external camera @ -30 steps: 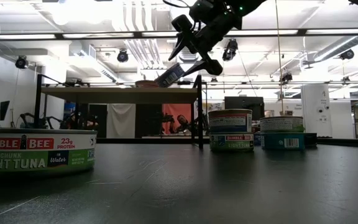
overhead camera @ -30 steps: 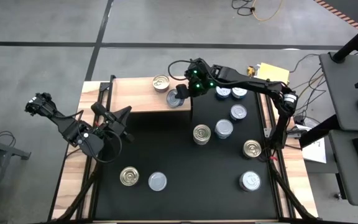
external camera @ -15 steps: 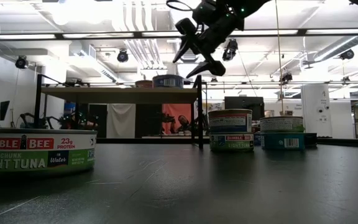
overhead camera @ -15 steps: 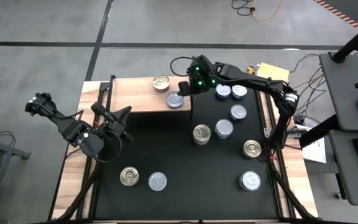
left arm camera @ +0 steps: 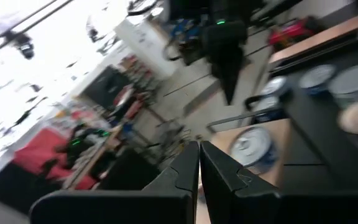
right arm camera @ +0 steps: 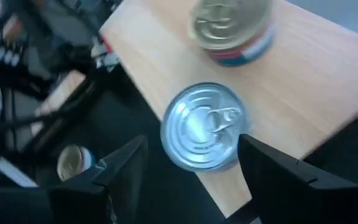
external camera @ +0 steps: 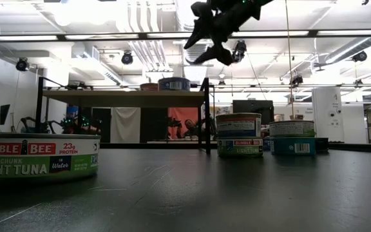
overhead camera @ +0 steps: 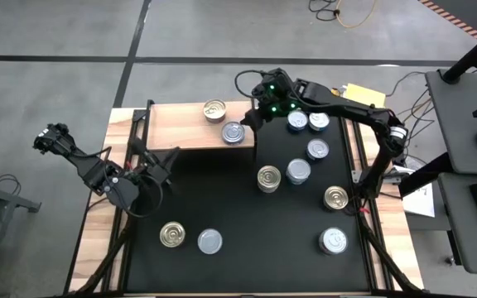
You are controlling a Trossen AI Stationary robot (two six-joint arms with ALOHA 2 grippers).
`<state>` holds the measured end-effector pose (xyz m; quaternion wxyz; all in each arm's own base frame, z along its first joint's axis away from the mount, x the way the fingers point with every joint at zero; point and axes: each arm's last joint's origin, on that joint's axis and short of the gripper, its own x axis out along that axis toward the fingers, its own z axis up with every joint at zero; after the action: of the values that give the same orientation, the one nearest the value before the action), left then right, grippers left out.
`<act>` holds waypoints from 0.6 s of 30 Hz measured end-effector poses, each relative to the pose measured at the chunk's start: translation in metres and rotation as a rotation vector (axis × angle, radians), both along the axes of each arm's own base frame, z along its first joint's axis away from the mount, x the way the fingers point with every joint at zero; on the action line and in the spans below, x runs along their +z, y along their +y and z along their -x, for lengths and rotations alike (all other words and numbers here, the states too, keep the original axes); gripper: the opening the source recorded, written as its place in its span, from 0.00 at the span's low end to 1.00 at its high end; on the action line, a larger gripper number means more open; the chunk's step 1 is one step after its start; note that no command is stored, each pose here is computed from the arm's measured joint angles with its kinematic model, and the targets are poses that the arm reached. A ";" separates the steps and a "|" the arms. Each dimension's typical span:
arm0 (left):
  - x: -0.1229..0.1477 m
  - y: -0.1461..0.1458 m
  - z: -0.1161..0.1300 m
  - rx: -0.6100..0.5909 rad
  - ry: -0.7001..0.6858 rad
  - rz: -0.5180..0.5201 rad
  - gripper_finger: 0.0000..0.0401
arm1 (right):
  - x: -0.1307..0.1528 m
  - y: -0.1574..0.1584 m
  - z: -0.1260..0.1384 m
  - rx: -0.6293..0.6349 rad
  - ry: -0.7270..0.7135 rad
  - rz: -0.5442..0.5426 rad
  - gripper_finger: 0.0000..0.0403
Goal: Stack canned seafood by type on shelf
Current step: Put the blue tuna can on the shelf
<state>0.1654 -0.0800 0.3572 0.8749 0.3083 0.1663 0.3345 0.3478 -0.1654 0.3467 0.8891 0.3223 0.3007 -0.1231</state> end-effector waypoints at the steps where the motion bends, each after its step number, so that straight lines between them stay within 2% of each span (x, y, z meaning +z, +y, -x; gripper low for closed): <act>1: 0.000 -0.001 0.000 -0.023 0.004 0.009 0.00 | 0.000 0.002 -0.001 0.028 0.004 0.026 0.56; 10: -0.002 -0.003 -0.002 -0.123 0.007 0.073 0.00 | -0.002 0.022 -0.011 0.230 0.030 0.280 0.29; 14: -0.004 -0.004 -0.003 -0.170 0.004 0.118 0.00 | -0.002 0.031 -0.014 0.254 0.085 0.451 0.14; 18: -0.014 -0.007 -0.005 -0.236 0.034 0.155 0.00 | -0.003 0.035 -0.017 0.253 0.131 0.564 0.04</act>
<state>0.1700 -0.0865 0.3427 0.9264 0.2627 0.1689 0.2103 0.3649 -0.1308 0.3439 0.9305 0.0146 0.3490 -0.1103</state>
